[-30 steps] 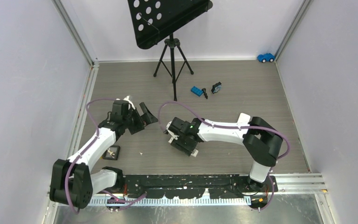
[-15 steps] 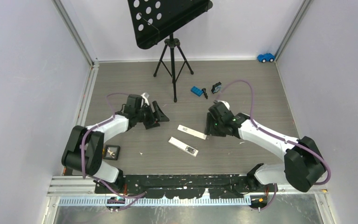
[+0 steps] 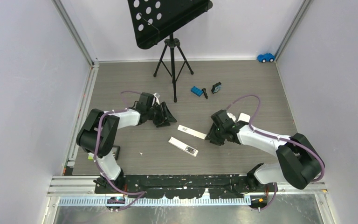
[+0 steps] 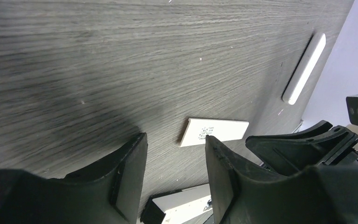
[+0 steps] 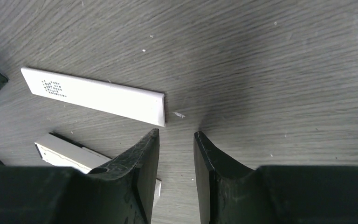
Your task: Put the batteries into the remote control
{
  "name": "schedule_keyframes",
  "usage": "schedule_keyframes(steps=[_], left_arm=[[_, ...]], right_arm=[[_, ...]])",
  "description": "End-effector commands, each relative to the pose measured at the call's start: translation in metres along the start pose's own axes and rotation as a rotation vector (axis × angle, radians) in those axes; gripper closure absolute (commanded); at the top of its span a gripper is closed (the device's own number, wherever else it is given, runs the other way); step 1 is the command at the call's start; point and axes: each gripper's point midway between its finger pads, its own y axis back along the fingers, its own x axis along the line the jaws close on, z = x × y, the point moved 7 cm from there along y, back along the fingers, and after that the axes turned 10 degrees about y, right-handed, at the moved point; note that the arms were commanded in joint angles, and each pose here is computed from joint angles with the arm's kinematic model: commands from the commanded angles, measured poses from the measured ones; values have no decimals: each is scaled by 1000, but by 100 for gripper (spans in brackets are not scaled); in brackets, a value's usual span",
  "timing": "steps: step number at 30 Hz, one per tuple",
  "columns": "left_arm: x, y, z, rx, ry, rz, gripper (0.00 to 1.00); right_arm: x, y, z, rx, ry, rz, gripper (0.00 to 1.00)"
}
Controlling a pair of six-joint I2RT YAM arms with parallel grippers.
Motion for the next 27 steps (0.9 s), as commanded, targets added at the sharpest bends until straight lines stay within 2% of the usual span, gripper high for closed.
schedule_keyframes(steps=[1, 4, 10, 16, 21, 27], left_arm=[[-17, -3, 2, 16, -19, -47, 51], [-14, -8, -4, 48, -16, -33, 52], [-9, -21, -16, 115, 11, -42, 61], [-13, -22, -23, 161, 27, -81, 68], [-21, -16, -29, 201, 55, -158, 74], [-27, 1, -36, 204, 46, -170, 78]], right_arm=[[8, -6, 15, -89, -58, 9, 62], [7, -11, 16, -94, -61, -12, 62], [7, -21, 13, -73, -67, -9, 62], [12, -23, 11, -49, -64, 39, 64], [18, -20, 11, -45, -53, 85, 66], [24, -8, 14, -58, -37, 140, 67]])
